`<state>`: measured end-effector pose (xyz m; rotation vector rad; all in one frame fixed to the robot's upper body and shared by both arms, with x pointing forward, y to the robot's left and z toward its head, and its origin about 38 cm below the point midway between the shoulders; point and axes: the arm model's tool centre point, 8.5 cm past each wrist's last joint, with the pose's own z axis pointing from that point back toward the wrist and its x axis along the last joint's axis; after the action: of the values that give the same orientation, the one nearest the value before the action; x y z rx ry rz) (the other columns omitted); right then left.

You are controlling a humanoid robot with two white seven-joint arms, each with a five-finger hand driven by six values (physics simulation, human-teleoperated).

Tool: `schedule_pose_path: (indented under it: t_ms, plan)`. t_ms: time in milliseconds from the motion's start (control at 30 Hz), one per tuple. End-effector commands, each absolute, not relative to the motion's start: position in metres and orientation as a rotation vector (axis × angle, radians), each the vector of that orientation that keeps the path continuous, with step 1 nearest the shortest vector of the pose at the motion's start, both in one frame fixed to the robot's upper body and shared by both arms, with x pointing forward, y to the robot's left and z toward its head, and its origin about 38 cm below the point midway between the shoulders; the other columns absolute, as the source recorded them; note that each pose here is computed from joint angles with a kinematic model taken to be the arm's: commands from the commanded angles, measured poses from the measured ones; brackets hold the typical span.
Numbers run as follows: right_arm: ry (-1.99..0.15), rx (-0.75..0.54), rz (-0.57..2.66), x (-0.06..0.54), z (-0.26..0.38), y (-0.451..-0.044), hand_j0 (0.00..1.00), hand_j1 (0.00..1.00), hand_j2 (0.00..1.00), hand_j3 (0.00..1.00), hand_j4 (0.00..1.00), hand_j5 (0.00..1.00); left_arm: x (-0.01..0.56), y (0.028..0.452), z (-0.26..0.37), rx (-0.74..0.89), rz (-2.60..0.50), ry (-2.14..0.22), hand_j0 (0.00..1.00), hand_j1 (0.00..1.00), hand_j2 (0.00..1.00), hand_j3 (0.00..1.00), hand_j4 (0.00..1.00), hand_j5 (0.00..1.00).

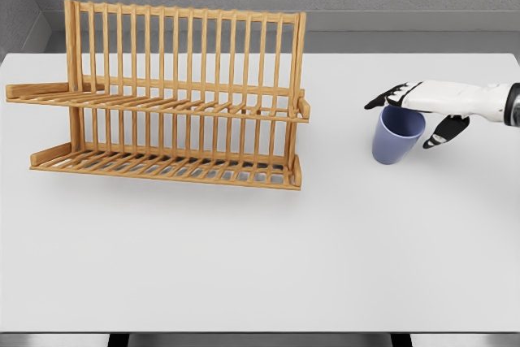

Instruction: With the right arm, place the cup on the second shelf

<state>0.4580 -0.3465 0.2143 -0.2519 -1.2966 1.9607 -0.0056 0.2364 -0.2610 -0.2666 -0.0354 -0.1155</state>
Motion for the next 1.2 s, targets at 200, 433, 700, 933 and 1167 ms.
schedule_pose_path:
  t_ms: [200, 433, 700, 933, 1167]
  plan:
    - [-1.307, -0.241, 1.961, 0.458, 0.214, -0.341, 0.74, 0.74, 0.74, 0.74, 0.74, 0.74, -0.006, 0.236, -0.261, -0.267, -0.115, -0.035, 1.0, 1.0, 1.0, 1.0, 1.0, 1.0]
    - [-1.295, -0.225, 1.976, 0.456, 0.209, -0.338, 0.63, 0.63, 0.63, 0.63, 0.63, 0.63, -0.006, 0.236, -0.261, -0.267, -0.115, -0.035, 1.0, 1.0, 1.0, 1.0, 1.0, 1.0]
    - [-1.328, -0.27, 1.98, 0.462, 0.229, -0.338, 0.63, 0.63, 0.63, 0.63, 0.63, 0.63, -0.006, 0.236, -0.261, -0.267, -0.115, -0.035, 1.0, 1.0, 1.0, 1.0, 1.0, 1.0]
    - [-1.394, -0.314, 1.986, 0.464, 0.253, -0.333, 0.63, 0.63, 0.63, 0.63, 0.63, 0.63, -0.006, 0.236, -0.261, -0.267, -0.115, -0.035, 1.0, 1.0, 1.0, 1.0, 1.0, 1.0]
    - [-1.452, -0.369, 1.985, 0.465, 0.279, -0.332, 0.63, 0.63, 0.63, 0.63, 0.63, 0.63, -0.006, 0.236, -0.261, -0.267, -0.115, -0.035, 1.0, 1.0, 1.0, 1.0, 1.0, 1.0]
